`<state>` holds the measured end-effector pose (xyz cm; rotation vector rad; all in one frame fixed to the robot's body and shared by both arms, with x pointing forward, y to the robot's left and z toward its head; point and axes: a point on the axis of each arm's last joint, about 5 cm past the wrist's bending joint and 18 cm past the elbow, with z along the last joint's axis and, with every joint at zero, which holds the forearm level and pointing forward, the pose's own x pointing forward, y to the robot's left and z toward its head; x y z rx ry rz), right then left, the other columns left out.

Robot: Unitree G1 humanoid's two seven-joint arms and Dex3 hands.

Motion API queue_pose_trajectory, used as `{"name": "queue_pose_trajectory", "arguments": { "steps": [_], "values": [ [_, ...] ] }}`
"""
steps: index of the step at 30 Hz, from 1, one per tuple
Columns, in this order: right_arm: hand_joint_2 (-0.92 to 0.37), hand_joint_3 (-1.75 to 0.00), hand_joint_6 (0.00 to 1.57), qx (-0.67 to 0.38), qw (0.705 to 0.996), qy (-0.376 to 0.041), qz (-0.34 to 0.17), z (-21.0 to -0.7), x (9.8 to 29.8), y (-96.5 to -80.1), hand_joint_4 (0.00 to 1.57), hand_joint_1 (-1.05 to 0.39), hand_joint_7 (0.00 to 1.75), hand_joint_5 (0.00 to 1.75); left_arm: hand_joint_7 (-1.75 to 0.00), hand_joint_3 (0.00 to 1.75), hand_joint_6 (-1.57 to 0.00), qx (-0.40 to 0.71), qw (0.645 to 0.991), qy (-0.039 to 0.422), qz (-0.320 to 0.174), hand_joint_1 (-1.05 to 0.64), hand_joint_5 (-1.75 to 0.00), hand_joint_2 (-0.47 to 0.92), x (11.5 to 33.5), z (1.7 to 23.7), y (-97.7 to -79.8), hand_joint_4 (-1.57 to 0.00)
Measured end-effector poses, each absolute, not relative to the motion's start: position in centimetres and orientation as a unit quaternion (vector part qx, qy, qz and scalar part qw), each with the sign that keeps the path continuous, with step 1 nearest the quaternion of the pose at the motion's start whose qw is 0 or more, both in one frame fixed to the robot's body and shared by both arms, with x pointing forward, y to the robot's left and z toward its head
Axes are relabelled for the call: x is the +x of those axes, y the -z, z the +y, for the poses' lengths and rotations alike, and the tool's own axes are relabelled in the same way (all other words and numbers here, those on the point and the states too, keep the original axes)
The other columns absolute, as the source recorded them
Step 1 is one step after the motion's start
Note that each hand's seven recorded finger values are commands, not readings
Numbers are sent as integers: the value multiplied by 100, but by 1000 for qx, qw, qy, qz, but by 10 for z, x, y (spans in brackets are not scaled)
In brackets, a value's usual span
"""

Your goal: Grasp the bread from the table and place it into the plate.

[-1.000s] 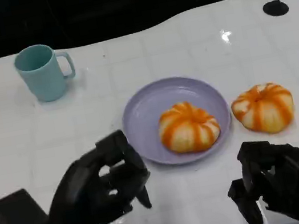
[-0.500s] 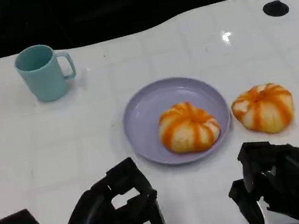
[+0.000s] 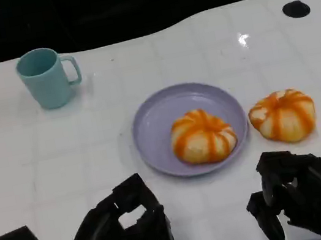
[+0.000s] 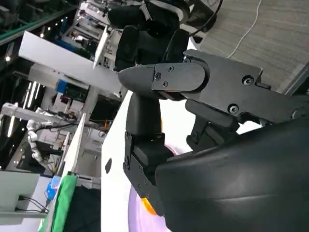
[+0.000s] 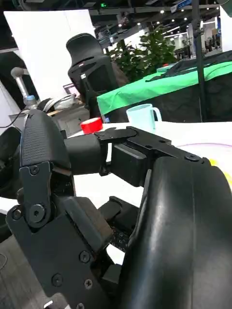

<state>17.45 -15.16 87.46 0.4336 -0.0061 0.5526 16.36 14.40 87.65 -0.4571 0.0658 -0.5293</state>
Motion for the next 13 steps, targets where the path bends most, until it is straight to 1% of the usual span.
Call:
{"name": "queue_pose_trajectory", "arguments": {
  "steps": [13],
  "values": [
    [-71, -53, 103, 213, 940, -268, -1, -152, 175, -874, 120, -95, 151, 164, -175, 37, -66, -237, 935, 260, 41, -59, -175, 92, 165, 143, -874, -89]
  ]
}}
